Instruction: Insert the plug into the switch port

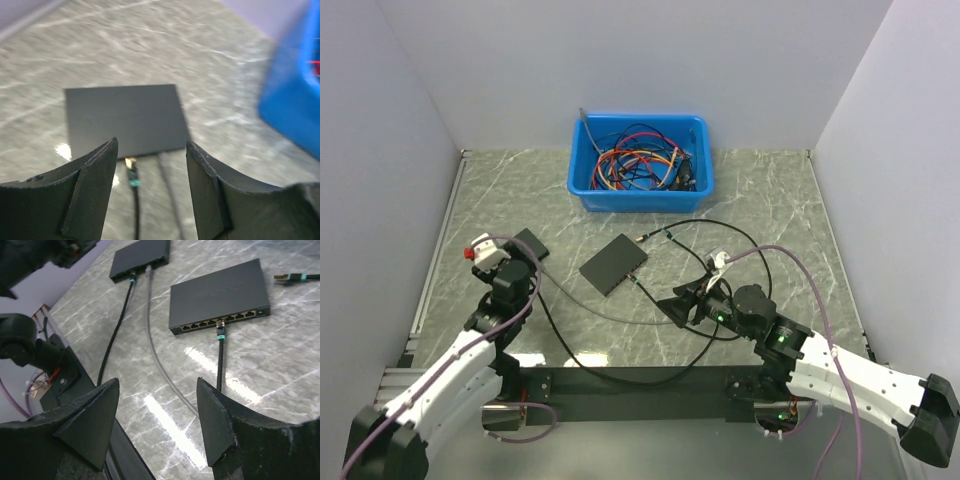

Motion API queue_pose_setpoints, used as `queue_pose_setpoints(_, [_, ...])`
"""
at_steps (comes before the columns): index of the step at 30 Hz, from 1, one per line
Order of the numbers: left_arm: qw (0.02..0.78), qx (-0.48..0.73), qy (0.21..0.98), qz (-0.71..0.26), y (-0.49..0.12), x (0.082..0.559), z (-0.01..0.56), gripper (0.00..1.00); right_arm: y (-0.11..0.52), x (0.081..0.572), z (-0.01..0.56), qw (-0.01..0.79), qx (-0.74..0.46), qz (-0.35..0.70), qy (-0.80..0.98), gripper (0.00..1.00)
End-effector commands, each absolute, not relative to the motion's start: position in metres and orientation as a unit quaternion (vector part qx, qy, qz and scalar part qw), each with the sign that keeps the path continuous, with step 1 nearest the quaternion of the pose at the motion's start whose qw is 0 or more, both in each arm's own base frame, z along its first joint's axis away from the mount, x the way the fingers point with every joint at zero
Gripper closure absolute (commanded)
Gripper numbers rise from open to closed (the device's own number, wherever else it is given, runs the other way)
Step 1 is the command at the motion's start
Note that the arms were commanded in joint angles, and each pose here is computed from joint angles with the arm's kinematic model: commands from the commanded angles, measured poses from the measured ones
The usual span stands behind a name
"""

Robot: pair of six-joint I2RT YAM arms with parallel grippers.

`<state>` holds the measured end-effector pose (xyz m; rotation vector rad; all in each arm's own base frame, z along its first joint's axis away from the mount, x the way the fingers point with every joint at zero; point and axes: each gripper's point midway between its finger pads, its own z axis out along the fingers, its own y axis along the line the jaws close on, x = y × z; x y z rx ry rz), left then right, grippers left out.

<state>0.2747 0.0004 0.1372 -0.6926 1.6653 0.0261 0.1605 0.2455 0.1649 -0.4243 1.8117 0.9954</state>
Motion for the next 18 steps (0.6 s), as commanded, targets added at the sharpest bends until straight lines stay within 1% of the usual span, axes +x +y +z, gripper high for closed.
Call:
queue_pose_setpoints(1, [0.647,-0.323,0.686,0.075,0.022,0.282,0.156,0.37,0.253,0.159,0.176,0.503,-0.182,0.429,0.728,0.3])
queue_pose_setpoints(4, [0.651,-0.329,0.674,0.117,0.032,0.287,0.146,0.37,0.255,0.162,0.17,0.497,-0.178,0.421,0.738,0.3])
queue_pose_setpoints(8, [0.633,-0.312,0.692,0.153,0.039,0.292,0.119,0.36,0.256,0.171,0.157,0.487,-0.166,0.393,0.762,0.3])
queue_pose_setpoints(9, [0.624,-0.309,0.701,0.152,0.038,0.293,0.116,0.36,0.257,0.173,0.148,0.478,-0.167,0.382,0.773,0.3])
queue_pose_setpoints(12, [0.638,-0.311,0.691,0.137,0.043,0.299,0.121,0.38,0.262,0.174,0.137,0.463,-0.173,0.366,0.788,0.31])
queue_pose_setpoints(14, [0.652,-0.303,0.686,0.11,0.042,0.304,0.125,0.38,0.269,0.171,0.136,0.459,-0.186,0.361,0.79,0.31])
queue_pose_setpoints(15, [0.655,-0.307,0.681,0.114,0.051,0.304,0.127,0.38,0.269,0.173,0.135,0.463,-0.184,0.353,0.792,0.31])
queue_pose_setpoints(17, [0.668,-0.296,0.676,0.093,0.052,0.309,0.131,0.39,0.274,0.169,0.136,0.463,-0.192,0.352,0.791,0.31])
queue_pose_setpoints(18, [0.671,-0.303,0.669,0.103,0.064,0.308,0.133,0.39,0.275,0.168,0.134,0.462,-0.196,0.349,0.791,0.31])
